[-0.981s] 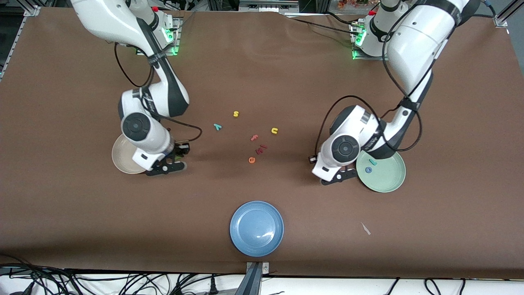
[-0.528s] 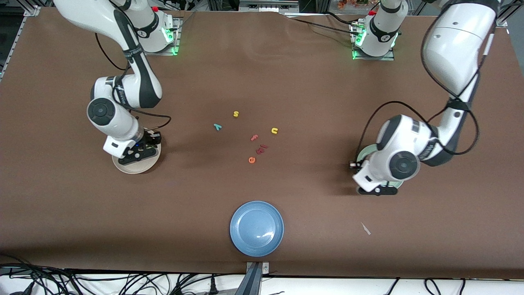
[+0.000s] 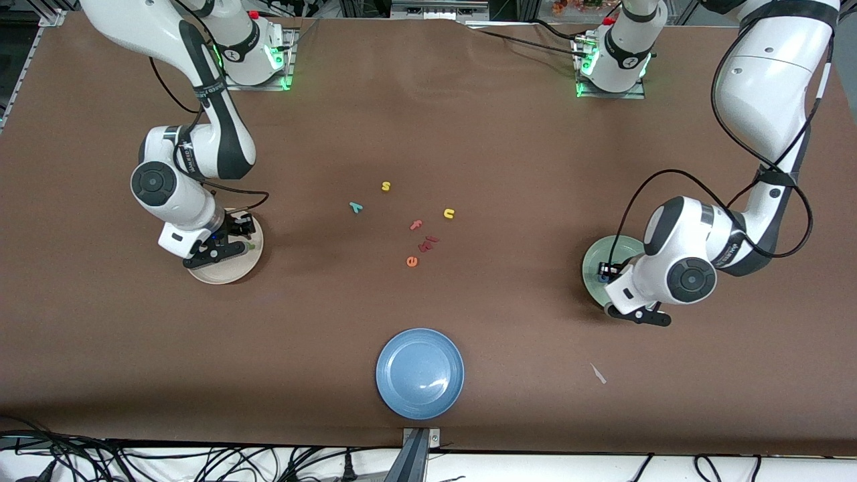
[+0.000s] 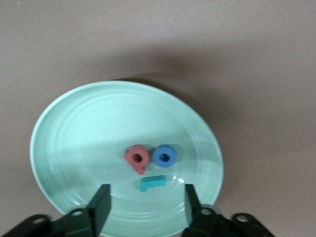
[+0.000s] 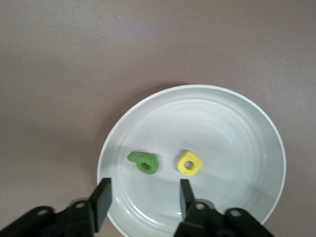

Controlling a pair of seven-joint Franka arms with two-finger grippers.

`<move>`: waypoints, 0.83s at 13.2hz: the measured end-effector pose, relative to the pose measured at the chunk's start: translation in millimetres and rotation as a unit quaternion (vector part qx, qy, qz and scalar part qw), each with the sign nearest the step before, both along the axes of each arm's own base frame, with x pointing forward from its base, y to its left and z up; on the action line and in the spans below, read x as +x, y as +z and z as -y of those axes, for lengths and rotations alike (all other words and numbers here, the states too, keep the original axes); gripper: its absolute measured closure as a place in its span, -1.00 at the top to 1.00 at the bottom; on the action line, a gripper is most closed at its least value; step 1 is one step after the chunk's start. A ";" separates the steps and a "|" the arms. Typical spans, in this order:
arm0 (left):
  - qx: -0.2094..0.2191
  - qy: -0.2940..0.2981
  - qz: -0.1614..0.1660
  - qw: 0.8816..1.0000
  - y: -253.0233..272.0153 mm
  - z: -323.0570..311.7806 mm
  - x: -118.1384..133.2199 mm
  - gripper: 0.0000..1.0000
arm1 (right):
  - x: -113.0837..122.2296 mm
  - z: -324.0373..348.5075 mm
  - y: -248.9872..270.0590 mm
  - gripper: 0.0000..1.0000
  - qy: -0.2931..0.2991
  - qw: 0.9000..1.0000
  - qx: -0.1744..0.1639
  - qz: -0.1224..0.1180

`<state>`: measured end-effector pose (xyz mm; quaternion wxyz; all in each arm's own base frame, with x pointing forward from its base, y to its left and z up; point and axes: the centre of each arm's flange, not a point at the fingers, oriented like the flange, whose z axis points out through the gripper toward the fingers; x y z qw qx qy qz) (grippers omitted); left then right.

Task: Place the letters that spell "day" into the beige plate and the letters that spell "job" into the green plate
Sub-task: 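Drop the green letter on the cream plate while the left gripper drops pink on green, then return the left arm to rest while the right gripper reaches the teal letter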

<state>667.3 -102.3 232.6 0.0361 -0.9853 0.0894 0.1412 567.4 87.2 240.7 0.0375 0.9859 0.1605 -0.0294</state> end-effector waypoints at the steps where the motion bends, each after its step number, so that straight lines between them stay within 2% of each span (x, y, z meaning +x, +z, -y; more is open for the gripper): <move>1: -0.001 -0.007 0.003 1.000 3.4 9.9 -0.4 0.67 | -1.5 -11.0 0.0 0.61 -0.014 1.000 0.002 -0.001; 3: -0.001 -0.024 0.013 1.000 14.9 33.7 -1.4 1.00 | -9.4 -49.9 -1.4 0.99 -0.041 0.999 0.010 -0.005; 6: -0.004 -0.044 0.036 0.998 57.4 62.6 -3.2 1.00 | -29.3 -117.7 -2.8 1.00 -0.057 0.998 0.024 -0.009; 8: -0.022 -0.031 0.050 0.998 105.8 71.3 -3.7 1.00 | -42.5 -149.0 -3.7 1.00 -0.048 0.998 0.032 -0.014; 11: -0.024 -0.027 0.042 0.998 189.6 45.5 -3.2 1.00 | -55.3 -174.8 -4.2 1.00 -0.026 0.999 0.039 -0.020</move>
